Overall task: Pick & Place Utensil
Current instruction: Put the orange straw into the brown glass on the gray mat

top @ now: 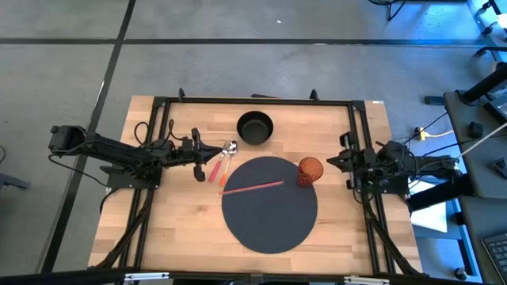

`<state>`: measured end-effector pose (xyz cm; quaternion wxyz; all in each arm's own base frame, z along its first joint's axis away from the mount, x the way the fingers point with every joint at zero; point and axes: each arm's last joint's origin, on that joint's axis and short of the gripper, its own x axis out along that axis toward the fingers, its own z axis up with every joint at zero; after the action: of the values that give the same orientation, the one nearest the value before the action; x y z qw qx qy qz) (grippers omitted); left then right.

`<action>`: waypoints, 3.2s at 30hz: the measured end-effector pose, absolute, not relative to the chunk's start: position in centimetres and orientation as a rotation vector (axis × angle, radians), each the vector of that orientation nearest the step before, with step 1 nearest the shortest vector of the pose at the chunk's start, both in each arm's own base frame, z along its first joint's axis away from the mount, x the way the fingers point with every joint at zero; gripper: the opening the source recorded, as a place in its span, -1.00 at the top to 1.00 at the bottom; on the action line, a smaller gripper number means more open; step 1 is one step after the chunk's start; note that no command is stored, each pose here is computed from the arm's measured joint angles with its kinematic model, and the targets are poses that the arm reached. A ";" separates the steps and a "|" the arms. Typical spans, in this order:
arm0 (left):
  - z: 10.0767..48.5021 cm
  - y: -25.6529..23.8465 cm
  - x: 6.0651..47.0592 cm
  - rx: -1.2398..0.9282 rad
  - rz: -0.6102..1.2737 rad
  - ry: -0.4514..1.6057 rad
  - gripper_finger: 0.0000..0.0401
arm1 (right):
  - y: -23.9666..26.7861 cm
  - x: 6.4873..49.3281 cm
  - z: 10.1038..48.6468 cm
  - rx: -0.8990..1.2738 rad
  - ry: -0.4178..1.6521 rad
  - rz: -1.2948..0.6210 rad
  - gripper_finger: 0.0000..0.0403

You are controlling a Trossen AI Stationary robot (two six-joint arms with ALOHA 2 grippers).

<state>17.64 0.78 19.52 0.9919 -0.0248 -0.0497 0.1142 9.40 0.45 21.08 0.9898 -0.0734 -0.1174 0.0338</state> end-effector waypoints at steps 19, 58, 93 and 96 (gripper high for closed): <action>22.1 0.8 27.4 -0.058 0.290 0.547 0.97 | 0.4 9.4 21.3 -0.210 -0.259 0.037 0.86; 13.1 -1.3 41.2 -0.065 0.162 0.968 -0.06 | 0.4 9.4 21.2 -0.114 -0.242 0.050 0.86; 15.6 -5.0 41.2 0.029 0.067 0.991 -0.06 | 0.4 9.4 21.2 -0.103 -0.242 0.051 0.86; 15.5 -5.0 41.1 0.009 0.033 1.009 -0.06 | 0.4 9.4 21.2 -0.104 -0.242 0.051 0.86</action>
<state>41.12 -5.02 15.51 0.8754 0.0041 0.4832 0.0160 9.39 0.35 21.17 0.9910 -0.0517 -0.1207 0.0254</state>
